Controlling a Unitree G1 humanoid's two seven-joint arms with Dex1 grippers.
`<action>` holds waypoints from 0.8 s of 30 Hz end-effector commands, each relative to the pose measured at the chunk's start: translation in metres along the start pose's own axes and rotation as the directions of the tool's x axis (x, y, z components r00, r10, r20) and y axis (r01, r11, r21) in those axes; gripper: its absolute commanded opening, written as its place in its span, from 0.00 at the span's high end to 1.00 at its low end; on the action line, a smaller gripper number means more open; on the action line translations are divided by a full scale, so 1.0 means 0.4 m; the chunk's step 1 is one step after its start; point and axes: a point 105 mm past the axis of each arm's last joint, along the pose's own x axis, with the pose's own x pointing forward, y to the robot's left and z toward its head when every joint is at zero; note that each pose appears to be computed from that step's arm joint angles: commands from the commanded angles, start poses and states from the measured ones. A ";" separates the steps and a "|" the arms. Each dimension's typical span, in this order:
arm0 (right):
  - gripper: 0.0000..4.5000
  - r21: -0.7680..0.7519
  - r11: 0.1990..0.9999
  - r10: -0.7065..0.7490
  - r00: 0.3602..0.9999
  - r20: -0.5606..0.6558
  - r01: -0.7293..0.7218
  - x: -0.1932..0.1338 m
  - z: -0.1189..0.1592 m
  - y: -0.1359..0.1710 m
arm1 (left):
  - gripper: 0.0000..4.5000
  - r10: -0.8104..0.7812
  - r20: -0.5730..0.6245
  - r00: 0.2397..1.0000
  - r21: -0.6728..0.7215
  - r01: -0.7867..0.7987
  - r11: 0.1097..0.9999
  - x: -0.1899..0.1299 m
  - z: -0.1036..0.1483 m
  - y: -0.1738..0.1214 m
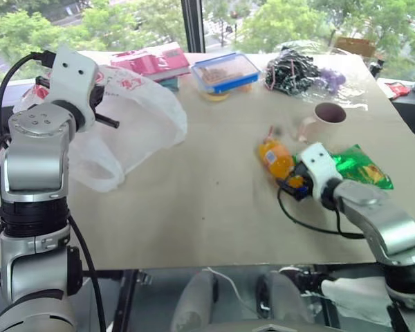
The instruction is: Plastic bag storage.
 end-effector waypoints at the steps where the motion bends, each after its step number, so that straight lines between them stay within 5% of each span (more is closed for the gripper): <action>1: 0.00 0.003 1.000 -0.014 0.999 -0.035 0.014 0.033 0.011 -0.009 | 0.99 0.016 0.063 0.998 0.001 -0.016 1.000 -0.015 0.045 0.006; 5: 0.17 -0.032 0.999 -0.008 0.999 -0.050 0.007 0.048 0.009 -0.012 | 1.00 0.002 0.061 0.998 -0.030 0.000 1.000 -0.018 0.045 0.002; 7: 0.37 -0.060 0.998 0.002 1.000 0.005 -0.001 0.035 0.040 -0.014 | 1.00 -0.017 0.056 0.998 -0.041 0.020 0.999 -0.023 0.041 -0.003; 16: 0.39 -0.223 0.928 0.354 0.895 0.272 -0.299 -0.026 0.246 0.171 | 1.00 -0.174 0.060 0.983 -0.159 0.181 0.970 -0.046 0.065 -0.079; 24: 0.39 -0.321 0.866 0.472 0.838 0.274 -0.383 0.118 0.380 0.337 | 1.00 -0.225 0.080 0.971 -0.163 0.235 0.958 -0.070 0.108 -0.106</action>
